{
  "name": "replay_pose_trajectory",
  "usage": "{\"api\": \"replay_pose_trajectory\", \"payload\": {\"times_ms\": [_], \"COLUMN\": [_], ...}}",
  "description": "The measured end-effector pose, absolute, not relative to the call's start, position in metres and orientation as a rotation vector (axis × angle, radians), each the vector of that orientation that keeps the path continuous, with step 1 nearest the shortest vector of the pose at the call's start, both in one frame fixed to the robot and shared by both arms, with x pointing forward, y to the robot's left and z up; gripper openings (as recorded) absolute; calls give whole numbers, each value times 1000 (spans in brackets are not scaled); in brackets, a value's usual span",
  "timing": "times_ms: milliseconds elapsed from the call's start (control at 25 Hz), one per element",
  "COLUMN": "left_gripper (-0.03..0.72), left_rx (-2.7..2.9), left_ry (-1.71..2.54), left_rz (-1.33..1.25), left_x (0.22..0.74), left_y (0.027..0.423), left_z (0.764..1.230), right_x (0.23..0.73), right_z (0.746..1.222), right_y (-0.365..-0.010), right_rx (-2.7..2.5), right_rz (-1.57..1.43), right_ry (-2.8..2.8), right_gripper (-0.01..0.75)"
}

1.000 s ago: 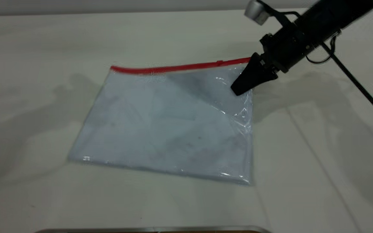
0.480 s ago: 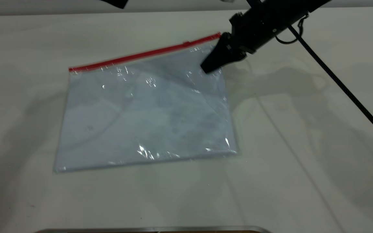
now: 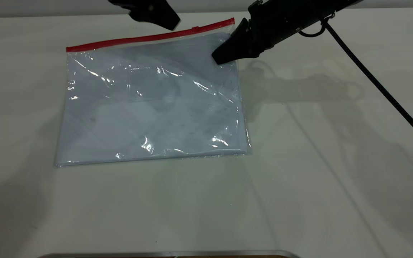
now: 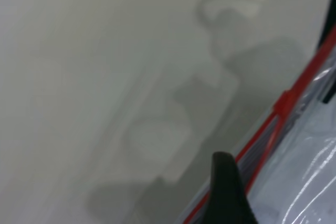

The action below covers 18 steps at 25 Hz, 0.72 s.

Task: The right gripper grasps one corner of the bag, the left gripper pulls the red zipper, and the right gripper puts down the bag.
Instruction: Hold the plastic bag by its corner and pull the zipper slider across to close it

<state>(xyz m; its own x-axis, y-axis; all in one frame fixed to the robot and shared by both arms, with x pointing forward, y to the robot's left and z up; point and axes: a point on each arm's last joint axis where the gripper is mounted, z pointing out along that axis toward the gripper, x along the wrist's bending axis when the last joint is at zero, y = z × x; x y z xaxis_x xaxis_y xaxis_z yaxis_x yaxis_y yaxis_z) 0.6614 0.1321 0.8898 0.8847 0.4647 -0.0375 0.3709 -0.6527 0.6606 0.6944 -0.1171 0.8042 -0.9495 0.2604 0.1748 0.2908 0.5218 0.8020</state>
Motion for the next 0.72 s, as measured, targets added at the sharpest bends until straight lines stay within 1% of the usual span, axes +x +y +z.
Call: {"api": "replay_pose_trajectory", "payload": {"times_ms": [280, 720], "left_gripper": [580, 580], "left_rx": [2401, 2372], "left_ry": [451, 516], "left_rz": [226, 285], "left_x": [653, 657], "left_y": [106, 102], "left_z": [881, 880], "right_x": [694, 691], "right_z": [804, 805], "right_y": [-117, -116], "right_rx": [-438, -395], "right_rz": [-1446, -1446], "right_ry": [-2737, -2712], "right_gripper": [33, 33]}}
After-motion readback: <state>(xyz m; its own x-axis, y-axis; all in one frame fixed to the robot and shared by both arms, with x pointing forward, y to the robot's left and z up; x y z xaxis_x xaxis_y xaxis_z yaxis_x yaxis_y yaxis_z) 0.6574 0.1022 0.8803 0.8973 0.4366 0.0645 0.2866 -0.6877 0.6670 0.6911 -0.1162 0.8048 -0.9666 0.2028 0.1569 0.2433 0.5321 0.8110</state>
